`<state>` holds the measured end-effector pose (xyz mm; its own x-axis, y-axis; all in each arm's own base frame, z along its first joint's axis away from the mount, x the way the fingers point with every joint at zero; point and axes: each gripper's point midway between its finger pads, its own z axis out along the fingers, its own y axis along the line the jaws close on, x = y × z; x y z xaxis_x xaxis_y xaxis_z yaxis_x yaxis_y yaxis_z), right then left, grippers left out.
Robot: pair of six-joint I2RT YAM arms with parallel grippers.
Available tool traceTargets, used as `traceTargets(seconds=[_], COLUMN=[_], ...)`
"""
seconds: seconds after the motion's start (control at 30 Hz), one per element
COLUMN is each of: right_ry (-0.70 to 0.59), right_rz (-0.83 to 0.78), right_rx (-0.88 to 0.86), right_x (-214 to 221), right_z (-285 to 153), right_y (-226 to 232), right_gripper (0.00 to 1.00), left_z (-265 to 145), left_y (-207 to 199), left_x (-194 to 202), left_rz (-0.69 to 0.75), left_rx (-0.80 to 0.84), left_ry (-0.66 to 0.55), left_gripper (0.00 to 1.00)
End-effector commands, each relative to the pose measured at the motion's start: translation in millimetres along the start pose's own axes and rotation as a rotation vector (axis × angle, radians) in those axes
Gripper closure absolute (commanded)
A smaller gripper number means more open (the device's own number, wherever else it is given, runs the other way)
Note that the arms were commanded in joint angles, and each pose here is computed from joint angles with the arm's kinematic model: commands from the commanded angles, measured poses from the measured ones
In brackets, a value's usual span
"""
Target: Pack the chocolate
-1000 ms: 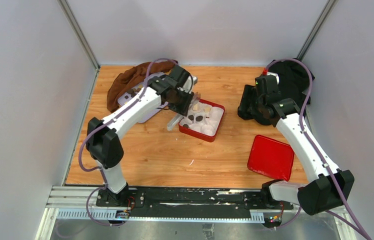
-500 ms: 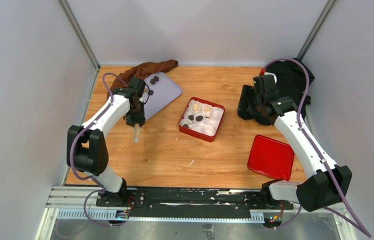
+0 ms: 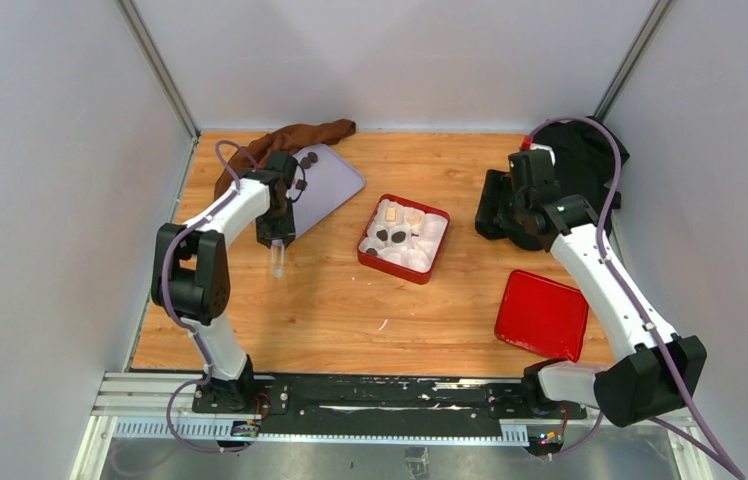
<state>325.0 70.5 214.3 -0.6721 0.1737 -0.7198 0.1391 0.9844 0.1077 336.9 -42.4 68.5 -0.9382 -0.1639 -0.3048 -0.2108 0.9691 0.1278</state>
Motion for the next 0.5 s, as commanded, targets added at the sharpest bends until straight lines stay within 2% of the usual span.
traceTargets(seconds=[0.0,0.3,0.47], right_ry=[-0.026,-0.028,-0.025], right_rz=[0.011,0.013,0.017], right_rx=[0.017,0.021,0.022], right_x=[-4,-4,-2], right_z=[-10,-11,-11], right_y=[-7,-9,-9], right_gripper=[0.08,0.08,0.08], left_z=[1,7,8], left_y=[2,0,1], left_x=[-25,-38,-36], left_rz=[-0.039,-0.052,-0.047], left_rx=[-0.008,0.001,0.001], left_ry=[-0.056,-0.055,-0.051], left_gripper=[0.57,0.58,0.68])
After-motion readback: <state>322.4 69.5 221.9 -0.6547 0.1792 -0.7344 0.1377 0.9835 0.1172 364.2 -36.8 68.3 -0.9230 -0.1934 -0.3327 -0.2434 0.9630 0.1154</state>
